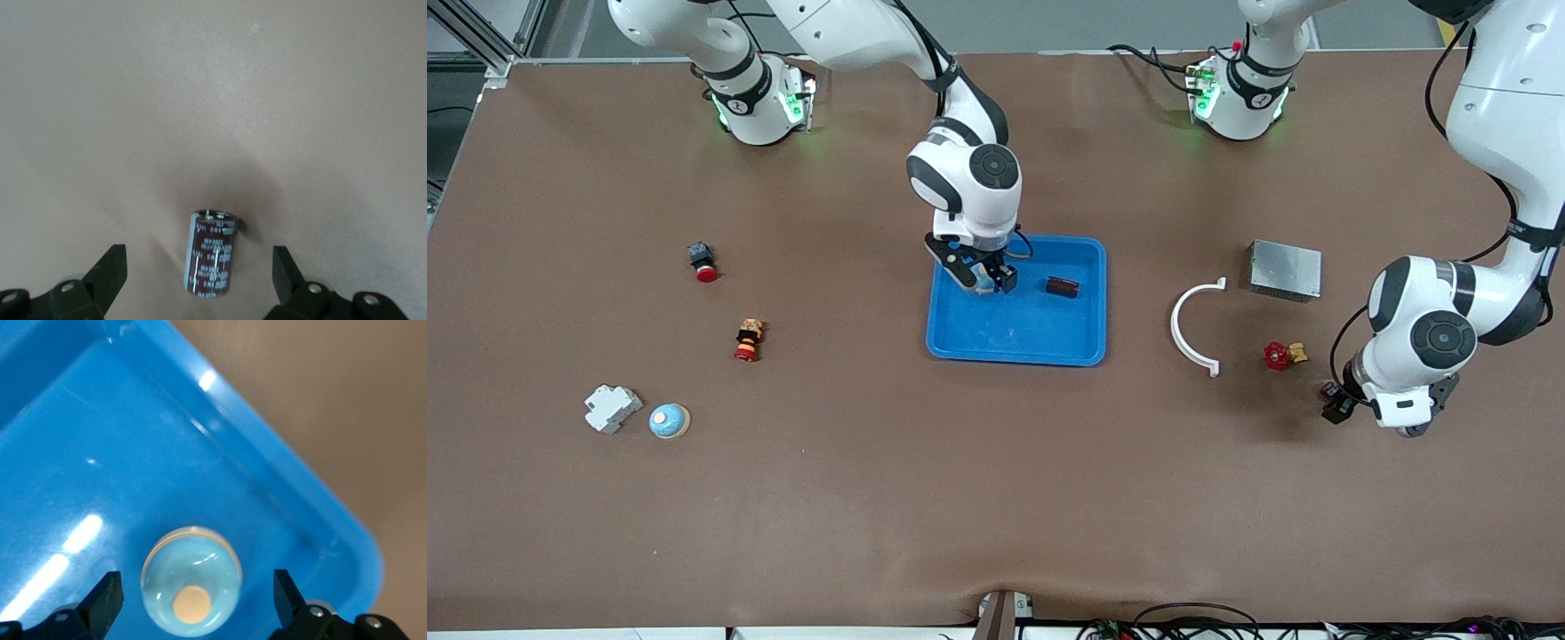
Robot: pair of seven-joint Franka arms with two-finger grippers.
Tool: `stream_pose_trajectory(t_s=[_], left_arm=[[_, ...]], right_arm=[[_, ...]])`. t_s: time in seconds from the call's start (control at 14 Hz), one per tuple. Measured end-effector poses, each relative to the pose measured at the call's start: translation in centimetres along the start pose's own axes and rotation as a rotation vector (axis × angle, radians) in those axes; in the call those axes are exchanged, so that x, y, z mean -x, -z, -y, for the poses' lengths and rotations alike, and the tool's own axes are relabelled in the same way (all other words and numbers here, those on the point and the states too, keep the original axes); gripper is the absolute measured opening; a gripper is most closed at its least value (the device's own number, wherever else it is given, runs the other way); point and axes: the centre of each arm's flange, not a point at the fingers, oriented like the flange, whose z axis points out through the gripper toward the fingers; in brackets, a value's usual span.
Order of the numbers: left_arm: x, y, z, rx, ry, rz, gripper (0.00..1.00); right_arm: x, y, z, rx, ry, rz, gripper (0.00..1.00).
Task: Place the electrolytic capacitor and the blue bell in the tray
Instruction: 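Set the bell in the tray while the left gripper reaches another capacitor, then grasp the second capacitor with the left gripper while the right gripper reaches a bell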
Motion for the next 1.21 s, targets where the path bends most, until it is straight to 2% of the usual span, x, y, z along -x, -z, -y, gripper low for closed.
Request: stream_pose_trajectory(t_s=[0.14,0.21,0.28,0.43,0.57,0.85,1.21], left_arm=[[0.2,-0.8,-0.1,0.003,-0.004,0.009,0.79],[0.3,-1.0,-0.1,0.002,-0.005,0.012,0.79],[0.3,-1.1,0.0,0.001,-0.007,0.013,0.74],[0.3,-1.1,0.0,0.002,-0.040,0.013,0.54],[0.1,-1.0,0.1,-0.001,-0.078,0.013,0.33],[0.8,0.6,-0.2,-0.027,-0.095,0.036,0.34],[5.2,6.6,-3.4,0.011,-0.075,0.151,0.34]], right_arm=[[-1.6,3.3,0.2,0.082,0.090,-0.018,1.00],[-2.9,5.3,-0.2,0.121,0.156,-0.019,1.00],[-4.6,7.3,-0.8,0.154,0.219,-0.013,1.00],[-10.1,11.3,-2.1,0.177,0.313,0.012,1.00],[-17.2,13.9,-3.6,0.164,0.396,0.044,1.00],[-30.5,14.2,-7.1,0.143,0.522,0.072,1.00],[-43.8,13.4,-11.6,0.038,0.635,0.044,1.00]])
